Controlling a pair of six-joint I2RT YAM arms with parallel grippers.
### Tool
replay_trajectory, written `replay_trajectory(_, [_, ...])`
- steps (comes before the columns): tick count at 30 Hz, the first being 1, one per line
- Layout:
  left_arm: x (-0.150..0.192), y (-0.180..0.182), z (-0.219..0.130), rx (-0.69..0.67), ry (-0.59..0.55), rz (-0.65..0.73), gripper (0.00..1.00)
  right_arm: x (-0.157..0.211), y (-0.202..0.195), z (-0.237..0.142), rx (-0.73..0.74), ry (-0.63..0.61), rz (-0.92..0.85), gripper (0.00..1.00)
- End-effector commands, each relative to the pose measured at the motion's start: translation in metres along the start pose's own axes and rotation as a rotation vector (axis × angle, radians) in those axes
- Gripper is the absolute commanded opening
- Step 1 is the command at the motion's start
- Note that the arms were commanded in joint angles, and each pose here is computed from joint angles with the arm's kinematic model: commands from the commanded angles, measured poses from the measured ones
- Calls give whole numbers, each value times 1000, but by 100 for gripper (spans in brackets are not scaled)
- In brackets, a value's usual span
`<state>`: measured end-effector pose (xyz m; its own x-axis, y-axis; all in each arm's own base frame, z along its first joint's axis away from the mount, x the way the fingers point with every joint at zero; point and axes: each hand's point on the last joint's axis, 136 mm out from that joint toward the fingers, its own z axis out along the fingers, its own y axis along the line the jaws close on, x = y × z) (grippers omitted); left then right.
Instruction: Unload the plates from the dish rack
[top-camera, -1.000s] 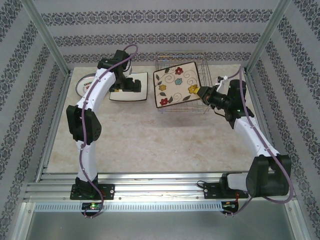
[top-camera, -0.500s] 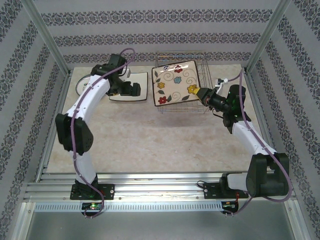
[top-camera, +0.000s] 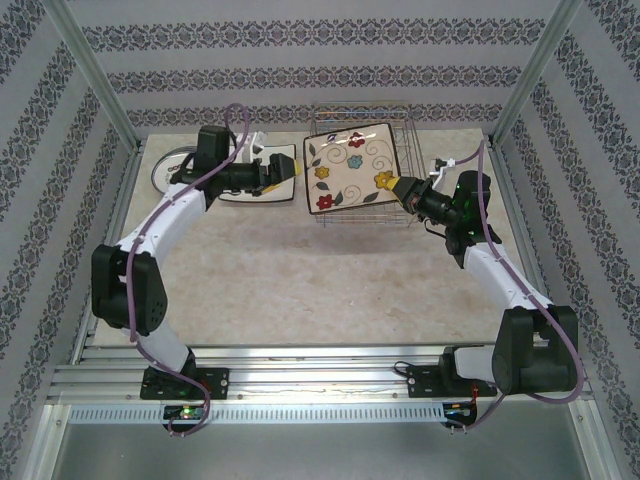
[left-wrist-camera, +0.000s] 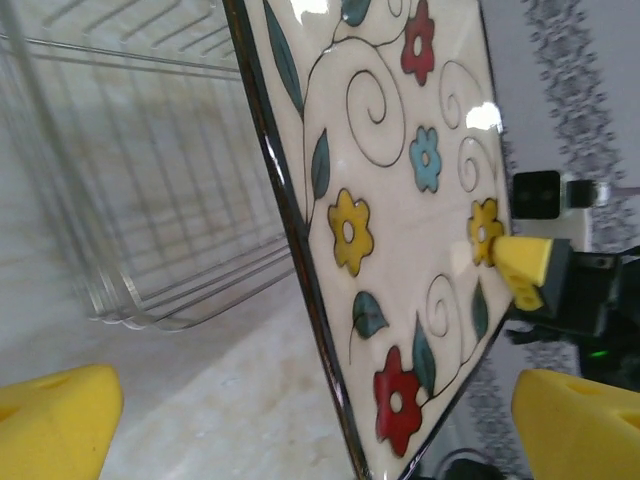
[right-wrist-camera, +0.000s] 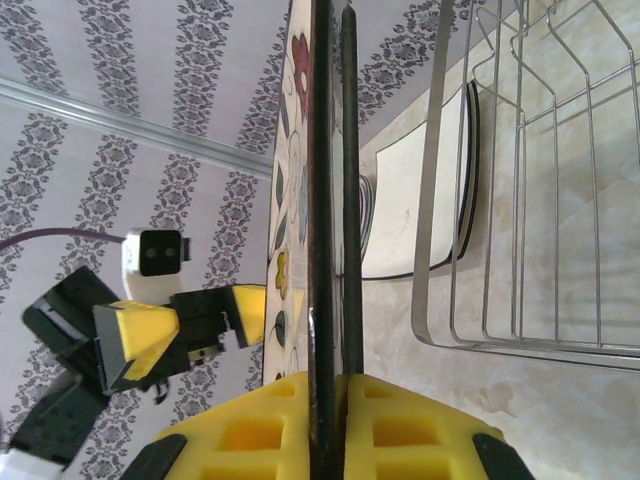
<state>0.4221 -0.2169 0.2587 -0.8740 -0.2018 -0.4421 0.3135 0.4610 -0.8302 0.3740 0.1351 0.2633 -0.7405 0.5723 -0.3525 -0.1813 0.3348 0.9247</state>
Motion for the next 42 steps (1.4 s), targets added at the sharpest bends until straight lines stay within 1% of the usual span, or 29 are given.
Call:
replay_trajectory(1, [-19, -34, 4, 216, -40, 6, 100, -16, 91, -10, -229, -43, -240, 0])
replay_trajectory(6, [-22, -24, 15, 249, -43, -23, 95, -10, 99, 1, -250, -12, -245, 0])
replay_trajectory(9, [-23, -20, 20, 260, -38, -33, 89, -6, 99, 10, -257, 3, -245, 0])
replay_trajectory(11, [-23, -19, 23, 265, -35, -38, 84, -1, 98, 20, -263, 26, -241, 0])
replay_trajectory(19, [-25, -16, 26, 294, -34, -61, 57, -4, 86, 50, -271, 68, -220, 0])
replay_trajectory(23, [-22, -10, 30, 313, -30, -83, 48, -6, 80, 61, -270, 101, -209, 0])
replay_trajectory(26, [-22, -6, 32, 307, -28, -89, 38, -4, 71, 68, -262, 135, -191, 0])
replay_trajectory(28, [-24, -4, 34, 309, -23, -92, 25, -3, 66, 71, -251, 144, -181, 0])
replay_trajectory(29, [-26, -4, 35, 310, -20, -93, 17, -2, 63, 72, -244, 148, -175, 0])
replay_trajectory(31, [-29, -6, 36, 314, -20, -91, 8, -1, 59, 73, -236, 154, -171, 0])
replay_trajectory(32, [-31, -6, 36, 316, -20, -90, 1, 0, 56, 74, -227, 157, -168, 0])
replay_trajectory(36, [-36, -11, 36, 323, -18, -81, 0, 1, 48, 75, -197, 165, -162, 0])
replay_trajectory(37, [-38, -12, 36, 324, -20, -78, 0, 0, 45, 74, -186, 162, -161, 6])
replay_trajectory(38, [-39, -13, 35, 324, -25, -75, 0, -1, 42, 74, -167, 156, -155, 20])
replay_trajectory(40, [-42, -15, 34, 323, -34, -71, 0, -3, 34, 73, -126, 153, -150, 42])
replay_trajectory(42, [-46, -16, 31, 319, -55, -68, 0, -6, 24, 72, -61, 153, -150, 75])
